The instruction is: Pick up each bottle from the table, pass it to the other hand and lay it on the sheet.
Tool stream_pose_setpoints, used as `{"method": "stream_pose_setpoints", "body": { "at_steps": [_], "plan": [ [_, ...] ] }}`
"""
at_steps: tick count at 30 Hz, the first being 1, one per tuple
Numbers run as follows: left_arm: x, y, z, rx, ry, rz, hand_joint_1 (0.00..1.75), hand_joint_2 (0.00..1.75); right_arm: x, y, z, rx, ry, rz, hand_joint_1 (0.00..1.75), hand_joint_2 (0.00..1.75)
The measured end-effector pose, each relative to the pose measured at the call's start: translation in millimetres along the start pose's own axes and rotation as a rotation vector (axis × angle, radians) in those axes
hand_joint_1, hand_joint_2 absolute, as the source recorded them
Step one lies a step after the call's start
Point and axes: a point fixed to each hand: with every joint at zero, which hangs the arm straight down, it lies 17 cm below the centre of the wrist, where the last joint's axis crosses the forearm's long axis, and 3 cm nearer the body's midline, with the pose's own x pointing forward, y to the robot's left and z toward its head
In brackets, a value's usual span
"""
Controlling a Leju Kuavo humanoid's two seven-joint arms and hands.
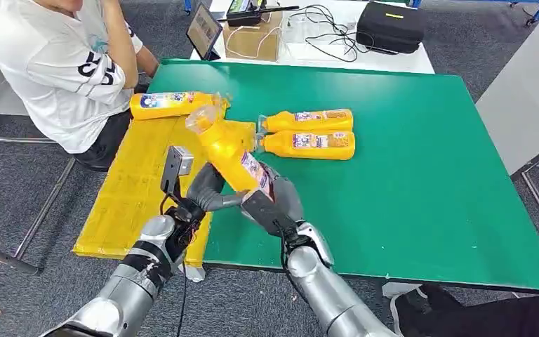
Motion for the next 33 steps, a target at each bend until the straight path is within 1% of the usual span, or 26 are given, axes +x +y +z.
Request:
{"method": "stream_pose_setpoints", "body": {
  "at_steps": [10,19,20,21,22,27,28,33],
  "plan": [
    [-3.7,4.1,6.9,0.006,0.003,0.01,0.0,1.75,-3.0,12.9,1.0,0.045,0.009,0.037,1.75,1.75],
    [-5.7,11.2,12.2,0.003,0.016,0.046,0.0,1.75,-7.8,26.3,-4.4,0.125,0.018,0.146,1.75,1.75],
    [-5.8,12.1,13.0,0.002,0.017,0.052,0.07,1.75,-8.1,28.2,-5.0,0.137,0.021,0.158,1.75,1.75],
    [-6.2,12.6,14.1,-0.002,0.019,0.057,1.75,1.75,-10.5,30.5,-5.3,0.152,0.03,0.173,1.48,1.75],
    [-6.6,12.3,15.2,-0.007,0.019,0.062,1.75,1.75,-12.4,32.2,-5.7,0.165,0.037,0.19,1.15,1.75],
    [-6.6,16.6,18.8,-0.011,0.021,0.086,1.75,1.75,-19.8,33.9,-9.6,0.198,0.063,0.243,1.15,1.75],
    [-6.5,17.5,19.1,-0.01,0.021,0.087,1.75,1.75,-20.5,34.0,-10.0,0.2,0.065,0.247,0.0,1.75],
    [-5.9,19.7,19.5,-0.007,0.02,0.085,1.75,1.75,-25.9,37.5,-7.6,0.216,0.08,0.26,0.0,1.75]
  ]
}}
